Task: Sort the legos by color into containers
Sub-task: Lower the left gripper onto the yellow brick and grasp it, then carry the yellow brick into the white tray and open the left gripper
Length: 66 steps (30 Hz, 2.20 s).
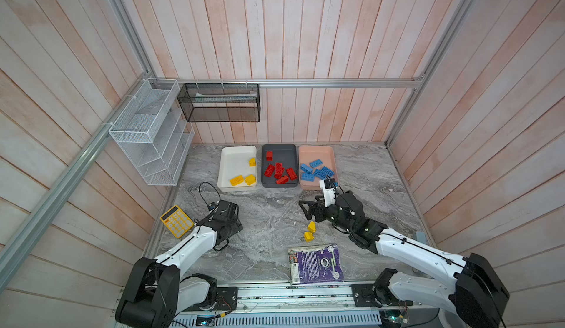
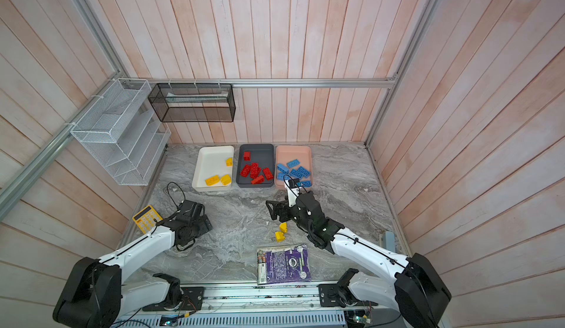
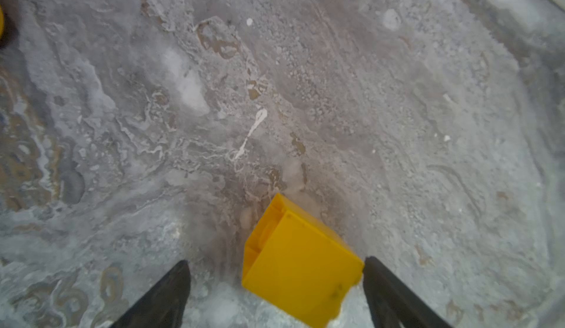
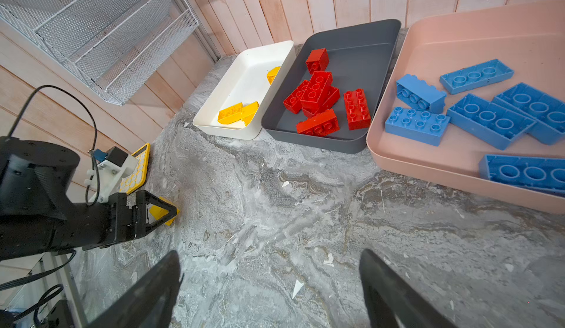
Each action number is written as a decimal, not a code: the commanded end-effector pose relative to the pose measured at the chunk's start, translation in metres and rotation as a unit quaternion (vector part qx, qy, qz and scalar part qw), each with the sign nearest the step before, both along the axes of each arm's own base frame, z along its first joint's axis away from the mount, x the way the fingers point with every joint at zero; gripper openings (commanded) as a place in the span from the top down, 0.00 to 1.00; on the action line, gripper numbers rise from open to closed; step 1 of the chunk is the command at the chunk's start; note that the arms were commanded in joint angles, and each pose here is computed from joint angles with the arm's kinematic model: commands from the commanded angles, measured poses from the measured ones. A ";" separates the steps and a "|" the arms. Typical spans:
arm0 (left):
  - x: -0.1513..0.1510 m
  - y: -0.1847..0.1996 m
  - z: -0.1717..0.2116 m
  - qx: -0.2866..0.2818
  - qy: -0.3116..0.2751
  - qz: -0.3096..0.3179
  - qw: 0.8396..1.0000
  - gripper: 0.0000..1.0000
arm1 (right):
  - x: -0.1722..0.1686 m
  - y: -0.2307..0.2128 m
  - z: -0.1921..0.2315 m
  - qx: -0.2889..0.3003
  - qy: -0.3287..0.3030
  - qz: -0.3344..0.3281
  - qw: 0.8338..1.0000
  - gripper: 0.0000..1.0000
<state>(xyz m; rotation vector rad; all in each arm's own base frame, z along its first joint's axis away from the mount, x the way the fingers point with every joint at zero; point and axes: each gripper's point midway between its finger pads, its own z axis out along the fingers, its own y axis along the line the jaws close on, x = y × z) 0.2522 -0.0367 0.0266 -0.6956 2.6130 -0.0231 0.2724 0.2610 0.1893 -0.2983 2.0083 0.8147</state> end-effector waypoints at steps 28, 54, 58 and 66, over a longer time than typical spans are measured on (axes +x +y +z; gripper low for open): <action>0.010 -0.034 -0.002 -0.001 -0.013 -0.062 0.998 0.33 | -0.001 -0.006 0.006 0.008 -0.011 -0.011 1.000 0.09; 0.093 -0.052 0.096 0.026 -0.113 -0.113 0.987 0.61 | 0.001 -0.006 -0.001 0.001 -0.005 -0.014 1.000 0.09; 0.125 -0.055 0.116 0.020 -0.130 -0.118 0.984 0.61 | 0.002 -0.006 -0.004 -0.002 -0.002 -0.017 1.000 0.09; 0.195 -0.048 0.120 0.026 -0.135 -0.122 0.983 0.61 | 0.006 -0.006 -0.015 -0.015 0.005 -0.023 1.000 0.09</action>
